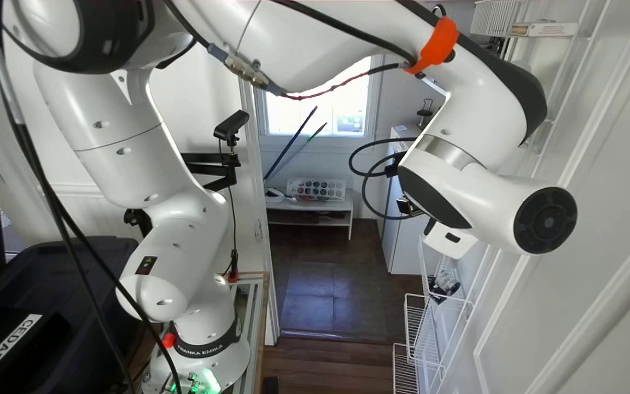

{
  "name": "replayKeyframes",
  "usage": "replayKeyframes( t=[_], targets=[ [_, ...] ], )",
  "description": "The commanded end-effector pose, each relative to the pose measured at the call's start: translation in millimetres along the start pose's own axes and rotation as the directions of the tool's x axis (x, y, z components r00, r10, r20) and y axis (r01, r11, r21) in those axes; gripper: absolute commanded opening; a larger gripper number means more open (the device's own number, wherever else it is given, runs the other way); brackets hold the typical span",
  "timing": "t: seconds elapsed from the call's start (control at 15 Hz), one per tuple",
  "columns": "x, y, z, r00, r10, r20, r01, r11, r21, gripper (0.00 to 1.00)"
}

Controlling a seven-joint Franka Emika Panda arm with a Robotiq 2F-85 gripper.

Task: Remove the container from the third rack from the top and put it in the second rack from the top

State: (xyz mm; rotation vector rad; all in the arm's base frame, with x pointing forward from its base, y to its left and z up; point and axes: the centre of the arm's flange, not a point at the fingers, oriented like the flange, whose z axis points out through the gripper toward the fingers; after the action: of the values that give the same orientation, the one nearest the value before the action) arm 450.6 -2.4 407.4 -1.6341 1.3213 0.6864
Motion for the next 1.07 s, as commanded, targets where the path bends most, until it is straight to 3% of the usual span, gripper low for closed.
replayKeyframes(
  t=[0.0, 0.4, 1.0],
  targets=[
    [-6, -11, 24, 0.994, 0.104, 0.023, -0.106, 0.985, 0.135, 1.0],
    [0, -27, 49, 0.976, 0.211, 0.047, -0.216, 0.939, 0.266, 1.0],
    [8, -46, 65, 0.942, 0.306, 0.139, -0.335, 0.876, 0.346, 1.0]
  ],
)
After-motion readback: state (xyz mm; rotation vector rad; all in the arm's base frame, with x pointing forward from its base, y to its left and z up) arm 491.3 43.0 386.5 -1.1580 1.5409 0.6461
